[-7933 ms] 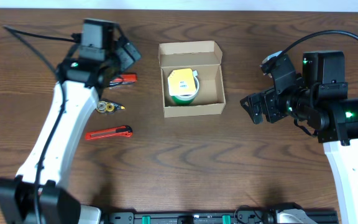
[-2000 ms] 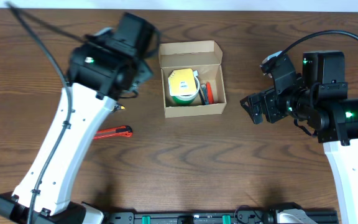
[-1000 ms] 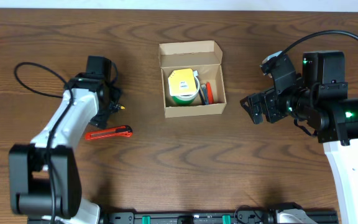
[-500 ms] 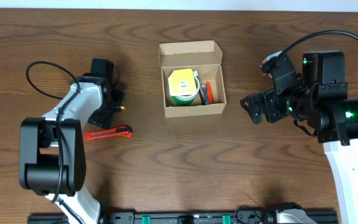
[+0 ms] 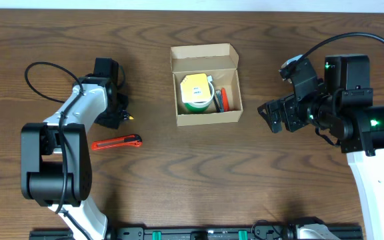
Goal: Pack container
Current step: 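Move the left gripper to the correction-tape dispenser and grasp it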
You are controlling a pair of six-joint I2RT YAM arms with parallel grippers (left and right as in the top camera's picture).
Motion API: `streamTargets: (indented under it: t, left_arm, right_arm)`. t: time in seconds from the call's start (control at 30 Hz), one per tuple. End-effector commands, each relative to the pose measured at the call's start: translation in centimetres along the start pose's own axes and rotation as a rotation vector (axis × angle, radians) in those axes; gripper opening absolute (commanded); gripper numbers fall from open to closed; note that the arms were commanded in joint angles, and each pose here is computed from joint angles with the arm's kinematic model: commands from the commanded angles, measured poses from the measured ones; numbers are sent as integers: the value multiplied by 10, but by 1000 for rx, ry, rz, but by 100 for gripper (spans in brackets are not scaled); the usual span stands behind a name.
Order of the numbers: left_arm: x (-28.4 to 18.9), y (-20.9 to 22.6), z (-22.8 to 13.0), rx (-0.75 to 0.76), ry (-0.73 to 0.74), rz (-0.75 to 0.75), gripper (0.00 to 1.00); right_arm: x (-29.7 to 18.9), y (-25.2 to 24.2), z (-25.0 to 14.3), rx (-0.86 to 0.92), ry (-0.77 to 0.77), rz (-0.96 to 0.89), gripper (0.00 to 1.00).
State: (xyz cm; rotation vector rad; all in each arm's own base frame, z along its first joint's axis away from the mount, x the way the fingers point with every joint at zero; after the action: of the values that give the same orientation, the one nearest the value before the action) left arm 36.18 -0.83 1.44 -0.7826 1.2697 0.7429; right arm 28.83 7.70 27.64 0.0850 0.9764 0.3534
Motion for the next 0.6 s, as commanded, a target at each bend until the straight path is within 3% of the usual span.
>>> streamTargets:
  t: [0.0,0.3,0.57]
  left_arm:
    - [1,0,7,-8,-25,17,48]
    - [3,3,10,0,-41,33,47]
    - [21,5,-2,-7,29,55,47]
  right_arm:
    - [-2,2,1,-14,-8,10,99]
    - [-2,2,1,-15,-8,10,99]
    - [-2,2,1,-14,-8,10,99]
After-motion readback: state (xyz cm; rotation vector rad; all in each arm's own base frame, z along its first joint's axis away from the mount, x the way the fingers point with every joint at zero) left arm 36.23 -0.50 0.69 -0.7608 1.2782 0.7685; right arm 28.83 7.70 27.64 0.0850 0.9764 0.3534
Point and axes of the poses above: each gripper's point midway between its finger pads, its own x axis out along the fingers, its own y axis along the line the jaws close on, z = x × y, the point moved 1 cm from there along -x, back along the fingers, and after that the axes turned 13 degrees about x, right-handed, at the moved point
